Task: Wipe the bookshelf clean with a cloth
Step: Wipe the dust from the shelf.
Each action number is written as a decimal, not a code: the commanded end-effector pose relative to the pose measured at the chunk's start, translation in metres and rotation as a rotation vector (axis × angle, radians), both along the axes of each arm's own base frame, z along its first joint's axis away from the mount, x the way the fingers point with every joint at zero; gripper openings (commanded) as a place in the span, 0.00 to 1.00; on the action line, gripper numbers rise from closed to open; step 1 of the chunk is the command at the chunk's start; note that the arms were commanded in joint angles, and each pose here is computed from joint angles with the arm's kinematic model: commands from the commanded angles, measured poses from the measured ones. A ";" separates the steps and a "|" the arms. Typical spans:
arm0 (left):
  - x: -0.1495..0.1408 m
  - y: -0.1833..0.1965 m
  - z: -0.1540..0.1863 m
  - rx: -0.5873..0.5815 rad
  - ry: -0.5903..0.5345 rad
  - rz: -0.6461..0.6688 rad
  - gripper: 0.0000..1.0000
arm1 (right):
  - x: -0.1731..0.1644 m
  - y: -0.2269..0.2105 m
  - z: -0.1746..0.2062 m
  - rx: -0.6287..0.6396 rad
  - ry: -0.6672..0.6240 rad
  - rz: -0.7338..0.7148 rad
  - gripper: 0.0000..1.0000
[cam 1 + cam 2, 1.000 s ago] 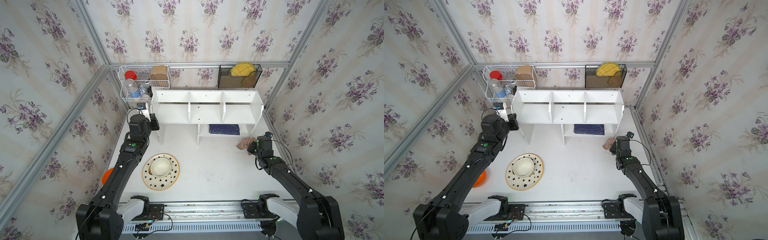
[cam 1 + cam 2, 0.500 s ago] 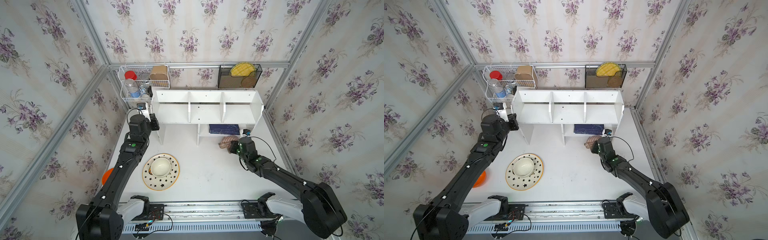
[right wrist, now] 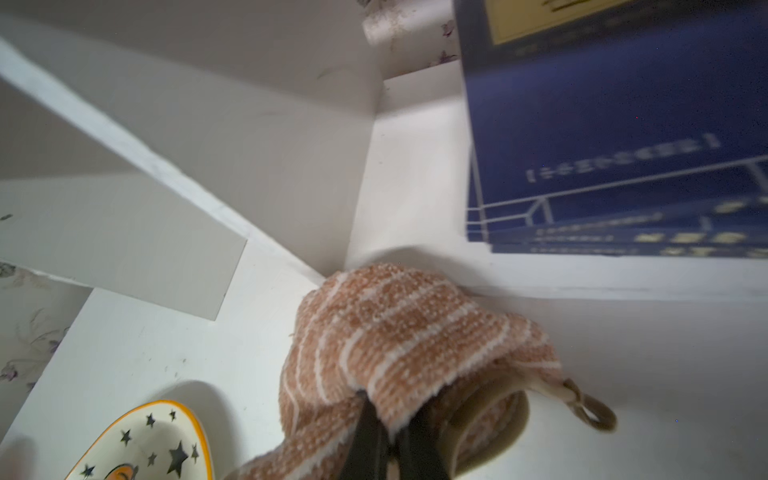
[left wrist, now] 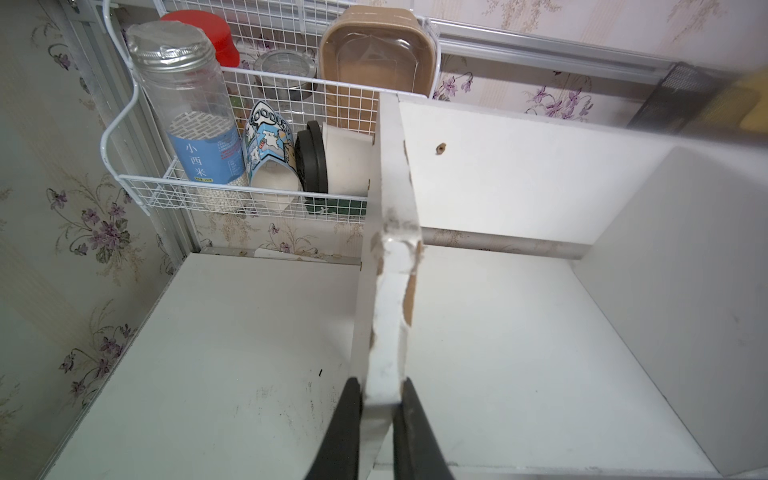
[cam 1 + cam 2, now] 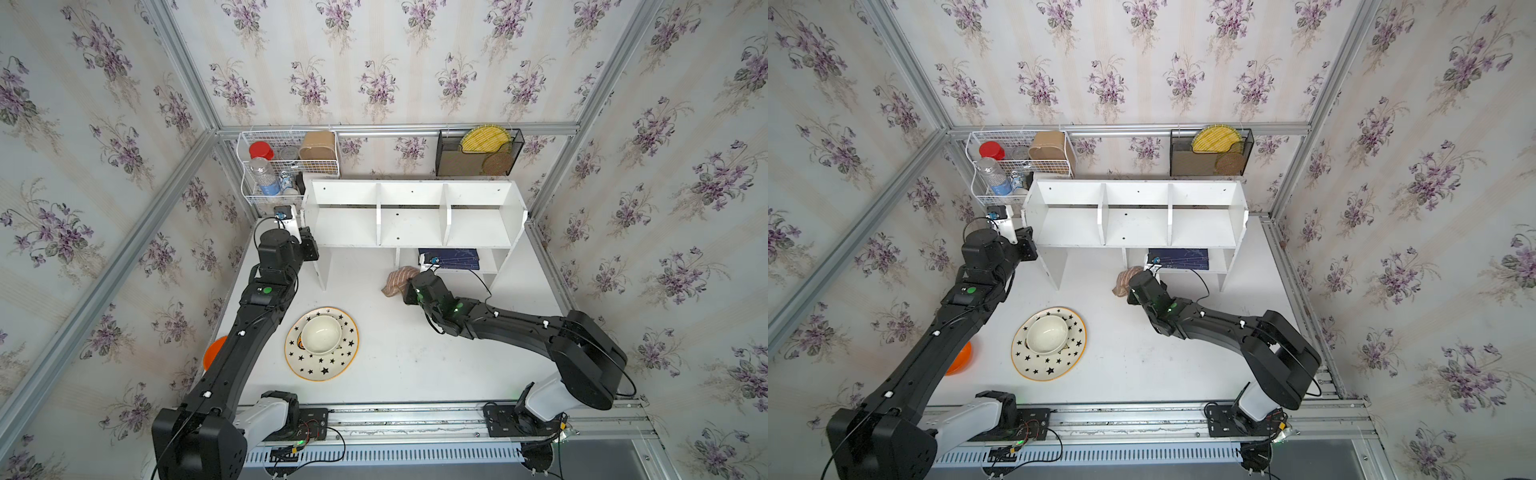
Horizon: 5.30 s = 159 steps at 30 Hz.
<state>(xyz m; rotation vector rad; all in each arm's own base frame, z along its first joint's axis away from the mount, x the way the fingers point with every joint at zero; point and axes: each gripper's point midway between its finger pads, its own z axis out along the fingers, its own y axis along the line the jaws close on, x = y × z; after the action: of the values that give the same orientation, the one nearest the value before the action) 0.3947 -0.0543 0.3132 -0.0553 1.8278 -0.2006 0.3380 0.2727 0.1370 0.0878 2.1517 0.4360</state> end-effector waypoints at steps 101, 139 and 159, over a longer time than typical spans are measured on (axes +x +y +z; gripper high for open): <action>-0.004 -0.003 -0.008 -0.018 0.029 -0.019 0.00 | -0.008 0.028 0.160 0.070 -0.262 0.111 0.00; -0.006 -0.007 -0.003 -0.038 0.011 -0.041 0.00 | -0.001 0.190 0.126 0.171 -0.205 0.367 0.00; -0.006 -0.007 -0.002 -0.045 0.011 -0.042 0.00 | 0.017 0.063 0.109 0.131 -0.202 0.100 0.00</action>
<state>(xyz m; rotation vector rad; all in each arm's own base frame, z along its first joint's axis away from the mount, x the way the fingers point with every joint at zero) 0.3909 -0.0556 0.3142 -0.0320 1.8184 -0.2062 0.3506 0.3616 0.2435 -0.0772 1.9670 0.6691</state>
